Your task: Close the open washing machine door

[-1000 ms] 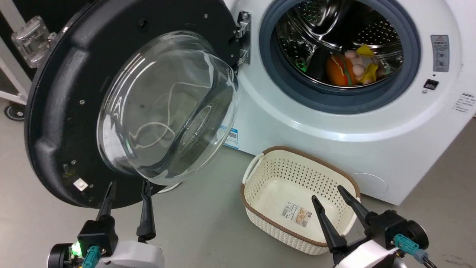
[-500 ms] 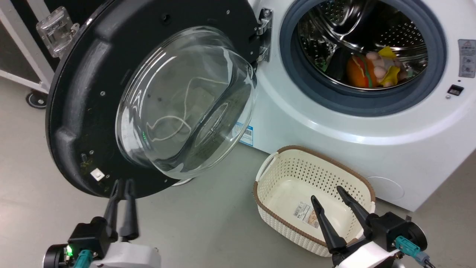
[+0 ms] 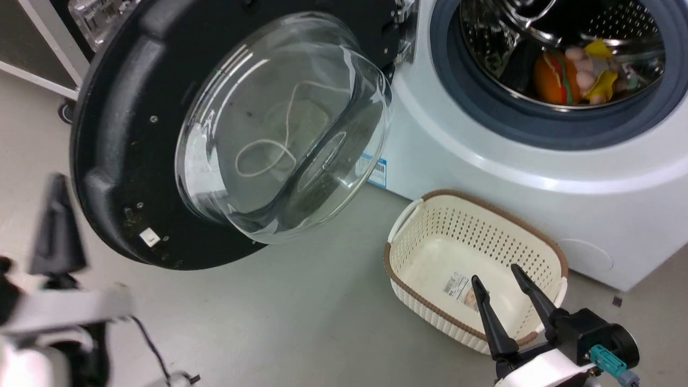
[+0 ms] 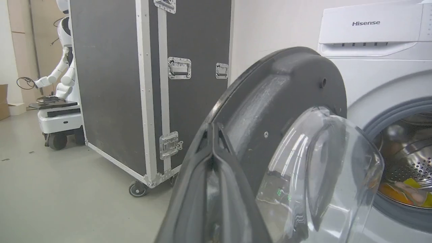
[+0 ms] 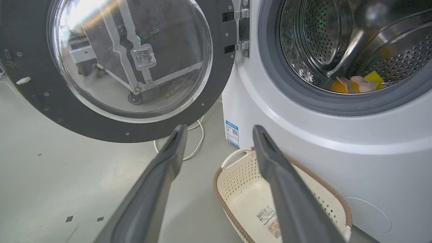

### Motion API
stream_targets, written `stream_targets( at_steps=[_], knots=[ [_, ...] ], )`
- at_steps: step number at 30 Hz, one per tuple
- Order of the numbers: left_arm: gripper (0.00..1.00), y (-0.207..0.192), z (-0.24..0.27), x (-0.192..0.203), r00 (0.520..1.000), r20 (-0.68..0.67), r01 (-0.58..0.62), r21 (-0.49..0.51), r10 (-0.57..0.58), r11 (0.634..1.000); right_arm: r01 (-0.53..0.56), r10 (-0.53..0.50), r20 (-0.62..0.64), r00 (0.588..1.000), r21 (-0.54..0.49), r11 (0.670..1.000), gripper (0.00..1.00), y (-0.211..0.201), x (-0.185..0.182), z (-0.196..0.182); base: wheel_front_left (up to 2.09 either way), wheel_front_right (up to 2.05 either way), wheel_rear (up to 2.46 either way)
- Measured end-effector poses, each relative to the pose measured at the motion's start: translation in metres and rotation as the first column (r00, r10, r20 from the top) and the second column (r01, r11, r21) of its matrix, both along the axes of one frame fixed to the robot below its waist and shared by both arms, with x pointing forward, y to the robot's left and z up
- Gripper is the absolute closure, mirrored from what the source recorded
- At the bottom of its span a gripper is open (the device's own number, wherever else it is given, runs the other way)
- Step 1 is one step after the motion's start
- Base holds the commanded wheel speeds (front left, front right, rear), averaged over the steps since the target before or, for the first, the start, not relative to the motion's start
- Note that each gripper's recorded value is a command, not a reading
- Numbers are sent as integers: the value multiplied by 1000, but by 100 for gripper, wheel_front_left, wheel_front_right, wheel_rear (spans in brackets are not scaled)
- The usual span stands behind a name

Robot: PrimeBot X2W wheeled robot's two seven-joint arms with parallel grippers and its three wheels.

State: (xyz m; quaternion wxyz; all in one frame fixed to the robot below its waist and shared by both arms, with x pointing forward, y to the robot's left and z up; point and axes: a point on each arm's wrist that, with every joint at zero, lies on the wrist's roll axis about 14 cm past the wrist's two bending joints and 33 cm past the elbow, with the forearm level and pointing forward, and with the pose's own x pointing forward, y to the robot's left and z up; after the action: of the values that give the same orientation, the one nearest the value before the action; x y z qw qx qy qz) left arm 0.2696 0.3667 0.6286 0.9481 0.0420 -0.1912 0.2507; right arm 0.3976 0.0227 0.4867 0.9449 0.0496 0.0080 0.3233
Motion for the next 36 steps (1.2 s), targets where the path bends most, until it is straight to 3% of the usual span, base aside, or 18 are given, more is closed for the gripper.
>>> stream_targets(
  at_steps=[5, 9, 12, 14, 16, 19, 21, 26, 32, 36],
  knots=[
    [100, 51, 16, 7, 998, 48, -31, -139, 38, 990, 8, -8, -15, 1000, 4, 1000, 0, -3, 4, -9, 0, 0, 0],
    [100, 96, 13, 15, 995, 64, -42, -361, 70, 931, 16, -16, -27, 1000, 8, 1000, 0, -6, 8, -15, 0, 0, 0],
    [100, 118, -2, 22, 997, 33, -40, -519, 66, 854, 26, -26, -31, 999, 11, 1000, 0, -9, 12, -19, 0, 0, 0],
    [100, 125, -14, 27, 998, 30, -19, -628, 49, 778, 32, -32, -39, 999, 11, 999, 0, -11, 14, -23, 0, 0, 0],
    [100, 128, -27, 34, 998, 52, 23, -748, 24, 664, 30, -30, -46, 999, 12, 999, 0, -10, 14, -26, 0, 0, 0],
    [100, 117, -39, 49, 990, 127, 141, -878, -61, 458, 24, -23, -46, 999, 18, 1000, 0, -7, 15, -27, 0, 0, 0],
    [100, 109, -40, 55, 980, 160, 194, -906, -120, 376, 18, -17, -49, 999, 22, 1000, 0, -5, 16, -28, 0, 0, 0],
    [100, 90, -37, 59, 944, 222, 285, -920, -243, 269, 10, -9, -45, 999, 27, 1000, 0, -1, 17, -29, 0, 0, 0],
    [100, 67, -39, 56, 906, 234, 323, -920, -354, 220, 70, -70, -24, 997, 20, 997, 0, -18, 25, -22, 0, 0, 0],
    [100, 42, -46, 54, 867, 240, 337, -928, -436, 159, 93, -93, -8, 996, 20, 995, 0, -25, 25, -16, 0, 0, 0]
  ],
)
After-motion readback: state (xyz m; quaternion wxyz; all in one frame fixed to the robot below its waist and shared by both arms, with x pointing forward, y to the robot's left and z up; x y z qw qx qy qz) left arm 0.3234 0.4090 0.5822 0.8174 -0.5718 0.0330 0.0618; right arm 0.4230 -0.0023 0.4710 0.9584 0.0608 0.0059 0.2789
